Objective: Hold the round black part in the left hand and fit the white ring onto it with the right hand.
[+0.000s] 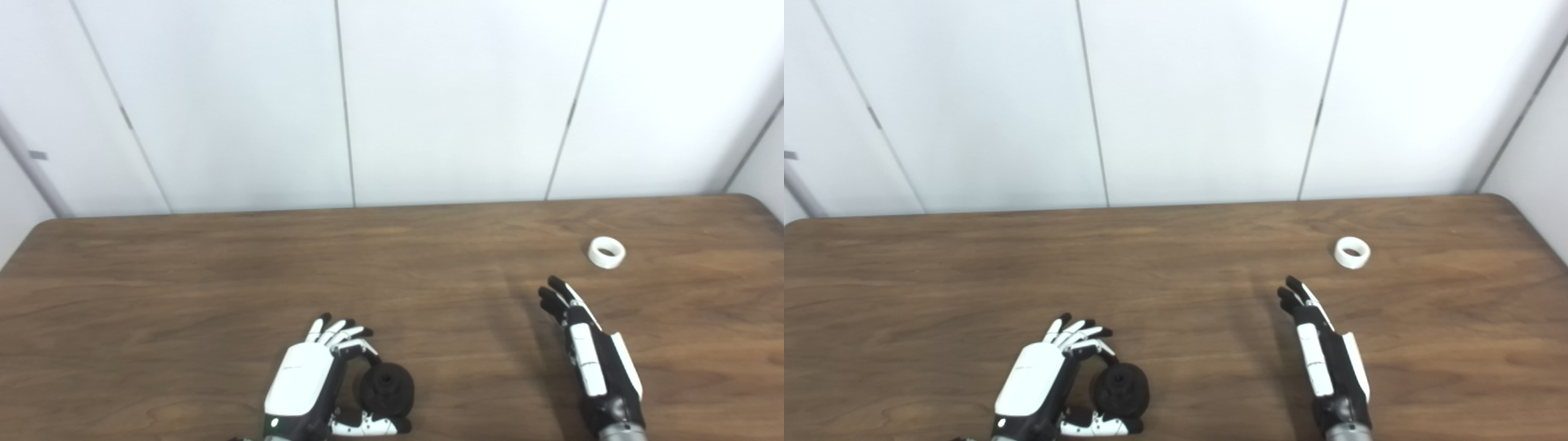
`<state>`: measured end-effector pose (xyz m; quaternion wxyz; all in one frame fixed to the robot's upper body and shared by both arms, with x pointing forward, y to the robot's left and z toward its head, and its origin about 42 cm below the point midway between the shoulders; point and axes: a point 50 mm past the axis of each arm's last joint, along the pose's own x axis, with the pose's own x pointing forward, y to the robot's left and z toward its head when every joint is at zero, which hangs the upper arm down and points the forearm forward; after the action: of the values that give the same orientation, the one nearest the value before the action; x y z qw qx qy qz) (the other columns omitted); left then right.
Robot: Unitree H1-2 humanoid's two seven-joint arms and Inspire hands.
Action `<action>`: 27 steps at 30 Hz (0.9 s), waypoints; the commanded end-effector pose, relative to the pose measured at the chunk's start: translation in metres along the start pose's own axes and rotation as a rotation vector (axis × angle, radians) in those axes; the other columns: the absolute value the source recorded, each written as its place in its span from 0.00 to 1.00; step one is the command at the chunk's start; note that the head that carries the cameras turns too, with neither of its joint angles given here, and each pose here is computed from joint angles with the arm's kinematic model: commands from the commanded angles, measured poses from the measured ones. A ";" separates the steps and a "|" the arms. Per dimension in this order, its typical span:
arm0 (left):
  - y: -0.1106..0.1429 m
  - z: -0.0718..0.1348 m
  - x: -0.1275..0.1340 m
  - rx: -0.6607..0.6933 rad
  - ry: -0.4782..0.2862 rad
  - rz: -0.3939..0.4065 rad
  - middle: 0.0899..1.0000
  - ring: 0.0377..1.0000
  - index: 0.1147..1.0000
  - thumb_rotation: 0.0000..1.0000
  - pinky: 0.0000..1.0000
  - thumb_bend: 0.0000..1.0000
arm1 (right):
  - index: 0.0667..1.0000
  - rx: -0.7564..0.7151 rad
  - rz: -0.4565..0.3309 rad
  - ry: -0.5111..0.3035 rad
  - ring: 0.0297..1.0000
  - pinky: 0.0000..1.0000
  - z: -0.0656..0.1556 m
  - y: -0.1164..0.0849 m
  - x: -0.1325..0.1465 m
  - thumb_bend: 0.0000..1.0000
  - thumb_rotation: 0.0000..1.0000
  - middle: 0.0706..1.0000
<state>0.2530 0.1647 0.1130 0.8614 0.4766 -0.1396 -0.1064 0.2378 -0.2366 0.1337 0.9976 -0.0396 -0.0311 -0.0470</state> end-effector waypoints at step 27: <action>0.013 -0.036 -0.020 0.019 0.031 -0.031 0.78 0.88 0.42 0.05 1.00 0.52 | 0.71 -0.797 -0.130 -0.184 0.94 0.92 0.084 -0.067 0.078 0.80 0.20 0.90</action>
<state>0.2542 0.1940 0.1120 0.8626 0.4758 -0.1347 -0.1069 0.2970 -0.3009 0.2139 0.9016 -0.4117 -0.0803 -0.1057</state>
